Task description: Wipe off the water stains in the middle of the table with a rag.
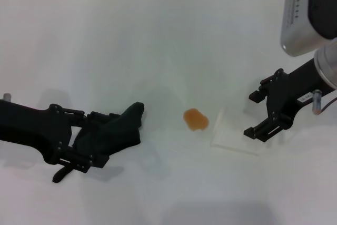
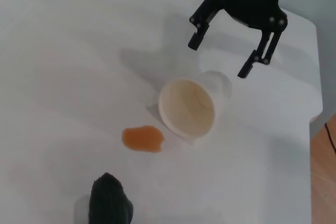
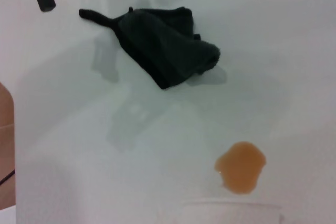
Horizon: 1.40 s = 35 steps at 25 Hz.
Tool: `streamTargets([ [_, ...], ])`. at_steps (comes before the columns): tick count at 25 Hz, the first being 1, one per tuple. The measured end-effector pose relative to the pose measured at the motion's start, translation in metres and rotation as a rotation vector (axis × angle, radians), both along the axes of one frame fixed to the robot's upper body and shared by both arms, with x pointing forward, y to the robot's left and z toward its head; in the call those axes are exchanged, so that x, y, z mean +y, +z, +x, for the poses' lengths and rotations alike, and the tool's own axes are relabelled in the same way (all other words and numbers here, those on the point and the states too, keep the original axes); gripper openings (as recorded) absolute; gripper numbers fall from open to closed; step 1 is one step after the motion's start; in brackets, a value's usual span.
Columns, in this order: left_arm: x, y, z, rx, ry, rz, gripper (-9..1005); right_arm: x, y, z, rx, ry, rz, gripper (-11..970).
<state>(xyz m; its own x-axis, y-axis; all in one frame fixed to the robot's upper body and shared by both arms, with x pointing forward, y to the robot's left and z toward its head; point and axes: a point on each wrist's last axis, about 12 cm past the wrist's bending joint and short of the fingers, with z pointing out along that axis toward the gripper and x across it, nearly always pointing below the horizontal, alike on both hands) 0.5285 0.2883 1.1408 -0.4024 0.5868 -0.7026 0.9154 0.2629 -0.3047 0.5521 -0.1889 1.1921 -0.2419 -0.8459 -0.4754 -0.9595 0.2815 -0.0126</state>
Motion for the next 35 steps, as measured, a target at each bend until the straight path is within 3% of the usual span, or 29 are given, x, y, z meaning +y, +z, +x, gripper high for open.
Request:
streamTargets([
  [22, 0.000, 0.000, 0.000, -0.005, -0.004, 0.000, 883, 0.020, -0.022, 0.000, -0.005, 0.012, -0.007, 809],
  [35, 0.000, -0.002, -0.002, 0.001, -0.002, -0.004, 883, 0.019, -0.035, 0.002, 0.004, -0.016, -0.004, 806],
])
